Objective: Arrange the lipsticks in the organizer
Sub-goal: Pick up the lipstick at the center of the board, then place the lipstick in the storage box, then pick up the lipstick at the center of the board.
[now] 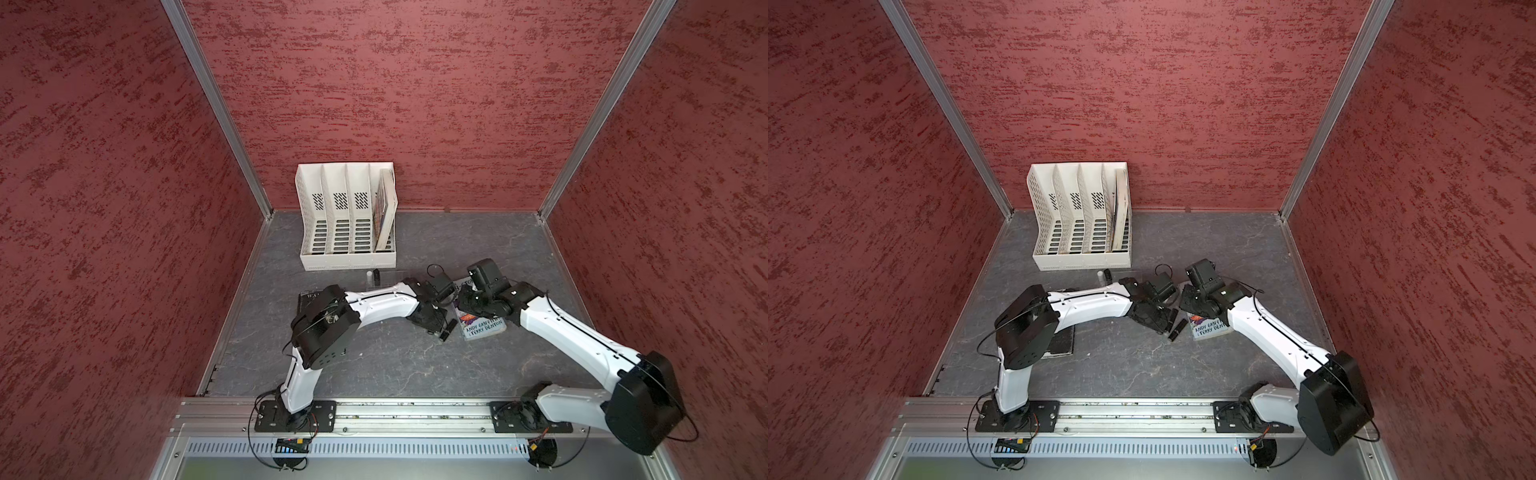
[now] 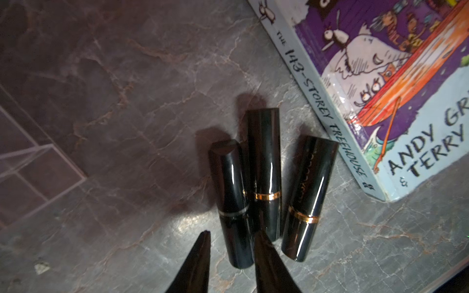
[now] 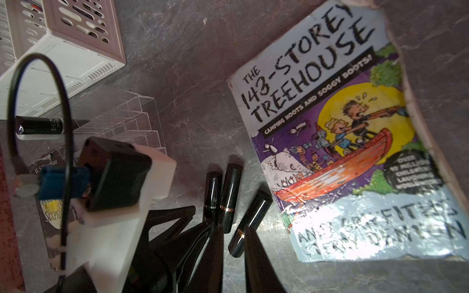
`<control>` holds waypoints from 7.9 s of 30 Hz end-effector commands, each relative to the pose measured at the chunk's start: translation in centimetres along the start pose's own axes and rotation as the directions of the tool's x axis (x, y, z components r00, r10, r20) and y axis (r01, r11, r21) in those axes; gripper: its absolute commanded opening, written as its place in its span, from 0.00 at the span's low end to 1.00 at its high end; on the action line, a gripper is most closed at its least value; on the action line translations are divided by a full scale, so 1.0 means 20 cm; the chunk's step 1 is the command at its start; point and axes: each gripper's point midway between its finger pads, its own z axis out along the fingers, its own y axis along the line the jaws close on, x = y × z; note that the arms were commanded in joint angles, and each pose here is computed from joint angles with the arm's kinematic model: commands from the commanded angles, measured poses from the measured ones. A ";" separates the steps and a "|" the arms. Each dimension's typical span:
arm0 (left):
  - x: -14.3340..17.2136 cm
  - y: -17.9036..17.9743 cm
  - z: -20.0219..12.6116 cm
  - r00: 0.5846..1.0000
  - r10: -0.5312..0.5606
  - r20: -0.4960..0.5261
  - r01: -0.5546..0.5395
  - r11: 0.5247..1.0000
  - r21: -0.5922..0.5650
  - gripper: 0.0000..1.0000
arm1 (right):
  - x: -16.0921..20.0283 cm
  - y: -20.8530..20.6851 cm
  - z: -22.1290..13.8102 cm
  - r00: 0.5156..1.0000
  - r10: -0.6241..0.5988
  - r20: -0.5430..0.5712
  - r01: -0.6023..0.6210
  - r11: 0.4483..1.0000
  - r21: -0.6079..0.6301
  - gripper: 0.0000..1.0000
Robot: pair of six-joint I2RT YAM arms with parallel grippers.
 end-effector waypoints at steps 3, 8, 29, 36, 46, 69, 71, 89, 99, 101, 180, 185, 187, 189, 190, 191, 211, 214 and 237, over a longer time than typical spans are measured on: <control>-0.04 -0.02 0.01 1.000 0.028 0.001 -0.028 1.000 0.002 0.32 | -0.01 0.00 0.02 1.000 0.013 0.000 -0.013 1.000 -0.008 0.19; -0.03 -0.02 0.03 0.999 0.032 -0.014 -0.032 0.999 -0.005 0.32 | -0.02 0.00 0.03 1.000 0.015 -0.001 -0.015 1.000 -0.010 0.19; 0.01 0.01 0.05 0.999 0.023 -0.047 -0.024 0.999 -0.029 0.31 | -0.01 -0.01 0.02 1.000 0.021 -0.001 -0.021 1.000 -0.023 0.18; 0.05 0.01 0.07 0.996 0.045 -0.075 -0.049 0.997 -0.052 0.33 | 0.00 -0.02 0.01 1.000 0.023 -0.001 -0.023 0.999 -0.023 0.19; 0.10 0.02 0.11 0.986 0.099 -0.134 -0.111 0.990 -0.088 0.30 | 0.00 -0.02 -0.01 1.000 0.020 -0.003 -0.020 1.000 -0.024 0.22; -0.21 0.09 -0.68 0.875 -0.038 0.483 -0.264 0.799 0.541 0.20 | 0.07 0.60 -0.41 0.948 -0.262 -0.179 0.081 0.746 -0.661 0.41; -0.20 0.07 -0.69 0.872 -0.038 0.488 -0.279 0.781 0.559 0.20 | 0.05 0.61 -0.42 0.949 -0.261 -0.177 0.082 0.744 -0.663 0.42; -0.14 -0.02 -0.68 0.865 0.034 0.501 -0.339 0.775 0.533 0.16 | -0.04 0.49 -0.26 0.943 -0.246 -0.225 0.127 0.889 -0.441 0.44; -0.13 -0.02 -0.69 0.862 0.040 0.506 -0.346 0.775 0.529 0.15 | -0.07 0.51 -0.19 0.946 -0.207 -0.250 0.090 0.907 -0.411 0.41; -0.13 -0.02 -0.69 0.860 0.040 0.508 -0.348 0.774 0.528 0.15 | -0.08 0.53 -0.18 0.946 -0.196 -0.258 0.074 0.905 -0.418 0.39; -0.04 1.05 -1.06 0.609 -0.389 0.692 0.357 0.913 0.199 0.86 | -0.27 1.11 0.59 0.809 -0.389 0.441 0.414 0.909 0.042 0.11; -0.05 1.03 -1.07 0.610 -0.375 0.698 0.347 0.918 0.190 0.85 | -0.27 1.11 0.61 0.810 -0.395 0.434 0.417 0.908 0.046 0.17; -0.05 1.03 -1.07 0.610 -0.366 0.703 0.343 0.922 0.182 0.85 | -0.27 1.11 0.60 0.812 -0.393 0.432 0.416 0.908 0.044 0.23; -0.05 1.02 -1.08 0.609 -0.362 0.706 0.342 0.923 0.178 0.85 | -0.27 1.10 0.60 0.813 -0.391 0.431 0.413 0.910 0.046 0.31; -0.05 1.02 -1.08 0.607 -0.361 0.708 0.341 0.923 0.178 0.85 | -0.26 1.11 0.60 0.815 -0.390 0.429 0.412 0.910 0.045 0.33; -0.05 1.02 -1.08 0.608 -0.360 0.707 0.342 0.923 0.177 0.85 | -0.27 1.11 0.59 0.816 -0.387 0.429 0.410 0.911 0.043 0.35; -0.11 0.20 -0.65 0.889 -0.095 0.448 0.080 0.995 0.051 0.79 | 0.03 -0.02 -0.05 0.991 -0.126 -0.034 0.130 0.979 0.158 0.26; -0.07 0.04 -0.47 0.935 -0.144 0.325 0.117 0.988 0.101 0.74 | 0.16 -0.10 -0.07 0.986 -0.111 -0.128 0.131 0.978 0.165 0.23; 0.04 0.30 -0.41 0.882 -0.378 0.280 0.332 0.922 0.199 0.71 | 0.17 0.01 0.36 0.939 -0.222 -0.261 0.284 0.932 0.227 0.34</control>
